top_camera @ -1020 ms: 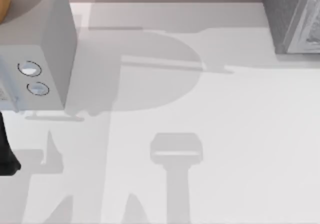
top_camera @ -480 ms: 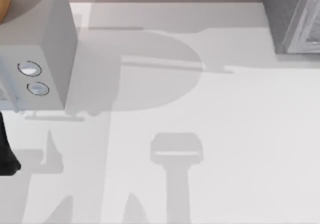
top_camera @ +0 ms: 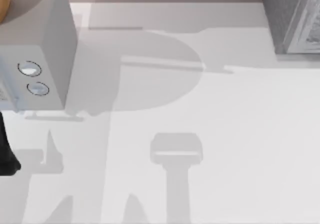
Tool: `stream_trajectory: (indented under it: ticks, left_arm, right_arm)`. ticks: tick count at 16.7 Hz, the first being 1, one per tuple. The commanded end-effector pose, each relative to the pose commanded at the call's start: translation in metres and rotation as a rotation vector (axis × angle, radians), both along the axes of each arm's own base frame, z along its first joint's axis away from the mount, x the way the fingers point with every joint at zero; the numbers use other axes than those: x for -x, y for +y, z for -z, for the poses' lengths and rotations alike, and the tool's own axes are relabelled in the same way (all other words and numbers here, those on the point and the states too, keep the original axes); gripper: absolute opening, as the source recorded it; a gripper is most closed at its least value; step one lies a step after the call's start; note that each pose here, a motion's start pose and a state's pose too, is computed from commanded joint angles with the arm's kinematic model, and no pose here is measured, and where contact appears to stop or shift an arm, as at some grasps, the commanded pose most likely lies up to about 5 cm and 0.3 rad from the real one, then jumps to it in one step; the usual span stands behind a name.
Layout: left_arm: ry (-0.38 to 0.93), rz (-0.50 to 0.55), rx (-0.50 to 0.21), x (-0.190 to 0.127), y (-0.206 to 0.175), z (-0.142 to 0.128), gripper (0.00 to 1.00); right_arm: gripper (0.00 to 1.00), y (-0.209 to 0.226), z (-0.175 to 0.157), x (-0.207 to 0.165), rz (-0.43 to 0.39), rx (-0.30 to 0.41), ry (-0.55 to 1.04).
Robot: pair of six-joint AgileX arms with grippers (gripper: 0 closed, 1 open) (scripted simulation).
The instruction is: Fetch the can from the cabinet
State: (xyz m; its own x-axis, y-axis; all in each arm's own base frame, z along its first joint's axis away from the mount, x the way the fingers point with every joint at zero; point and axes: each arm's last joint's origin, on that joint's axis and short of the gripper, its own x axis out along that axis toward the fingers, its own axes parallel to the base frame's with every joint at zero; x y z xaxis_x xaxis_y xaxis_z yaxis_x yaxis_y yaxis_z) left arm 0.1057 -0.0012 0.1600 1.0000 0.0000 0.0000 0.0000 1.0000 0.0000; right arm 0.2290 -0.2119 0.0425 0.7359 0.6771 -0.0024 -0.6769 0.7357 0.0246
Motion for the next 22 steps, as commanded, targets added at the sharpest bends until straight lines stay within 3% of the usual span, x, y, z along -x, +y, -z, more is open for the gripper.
stream_trajectory:
  ticks: [10,22]
  left_arm:
    - [0.0,0.0,0.0,0.0,0.0,0.0,1.0]
    - [0.0,0.0,0.0,0.0,0.0,0.0,1.0]
  right_arm:
    - [0.0,0.0103,-0.0014,-0.0003,-0.022,0.016,-0.019]
    - [0.9,0.0103,-0.0014,-0.0003,-0.022,0.016,-0.019]
